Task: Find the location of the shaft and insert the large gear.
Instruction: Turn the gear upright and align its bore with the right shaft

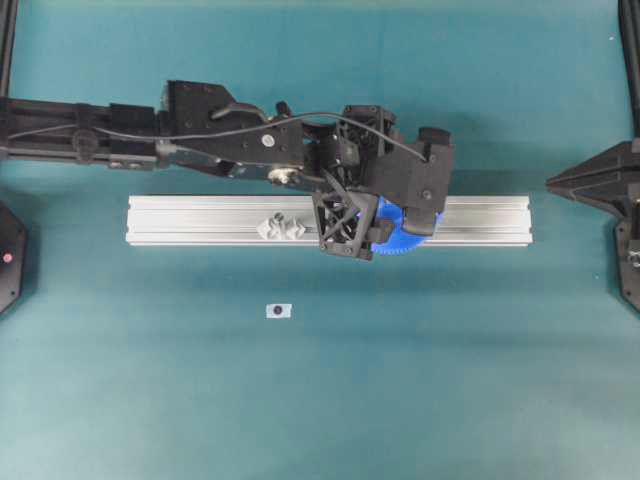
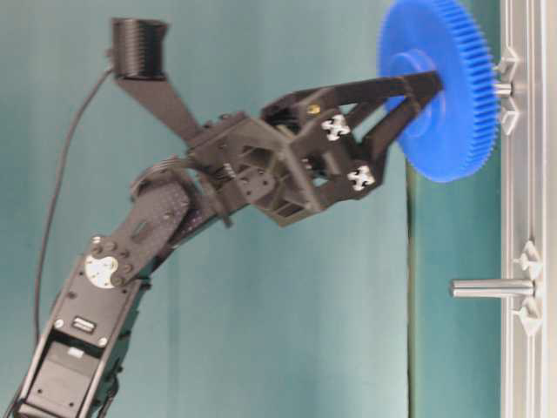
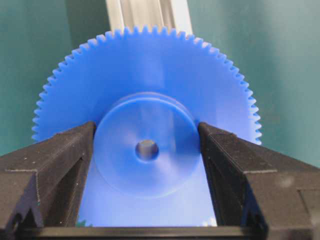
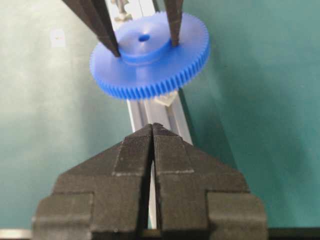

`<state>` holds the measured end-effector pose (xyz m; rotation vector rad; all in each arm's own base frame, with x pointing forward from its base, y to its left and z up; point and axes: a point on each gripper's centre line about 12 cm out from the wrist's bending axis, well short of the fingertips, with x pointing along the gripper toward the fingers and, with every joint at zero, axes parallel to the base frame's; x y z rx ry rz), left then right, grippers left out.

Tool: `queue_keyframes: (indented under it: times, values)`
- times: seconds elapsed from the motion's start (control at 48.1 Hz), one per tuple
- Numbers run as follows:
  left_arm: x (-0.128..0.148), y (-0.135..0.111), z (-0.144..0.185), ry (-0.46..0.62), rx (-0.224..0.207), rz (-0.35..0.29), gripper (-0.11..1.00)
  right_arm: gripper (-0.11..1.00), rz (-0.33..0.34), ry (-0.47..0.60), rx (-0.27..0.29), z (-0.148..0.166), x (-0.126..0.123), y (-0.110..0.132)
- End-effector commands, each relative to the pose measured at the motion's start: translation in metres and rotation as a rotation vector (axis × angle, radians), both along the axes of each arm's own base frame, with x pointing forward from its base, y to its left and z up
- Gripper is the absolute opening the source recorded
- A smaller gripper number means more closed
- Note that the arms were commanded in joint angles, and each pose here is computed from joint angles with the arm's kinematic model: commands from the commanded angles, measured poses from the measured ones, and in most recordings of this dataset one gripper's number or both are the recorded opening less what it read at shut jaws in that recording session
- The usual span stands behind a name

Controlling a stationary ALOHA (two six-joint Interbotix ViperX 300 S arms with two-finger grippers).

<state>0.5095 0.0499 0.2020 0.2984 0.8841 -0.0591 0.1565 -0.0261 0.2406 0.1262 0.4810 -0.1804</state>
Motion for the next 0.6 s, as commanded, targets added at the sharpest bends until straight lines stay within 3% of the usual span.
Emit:
queue_keyframes:
  times: [0.0, 0.582]
  values:
    - [0.005, 0.006, 0.023, -0.064, 0.011, 0.008, 0.71, 0.03, -0.007, -0.008, 0.003, 0.003, 0.001, -0.001]
    - [0.014, 0.016, 0.019, -0.072, 0.017, 0.020, 0.71, 0.03, -0.015, -0.008, 0.002, 0.002, 0.000, -0.002]
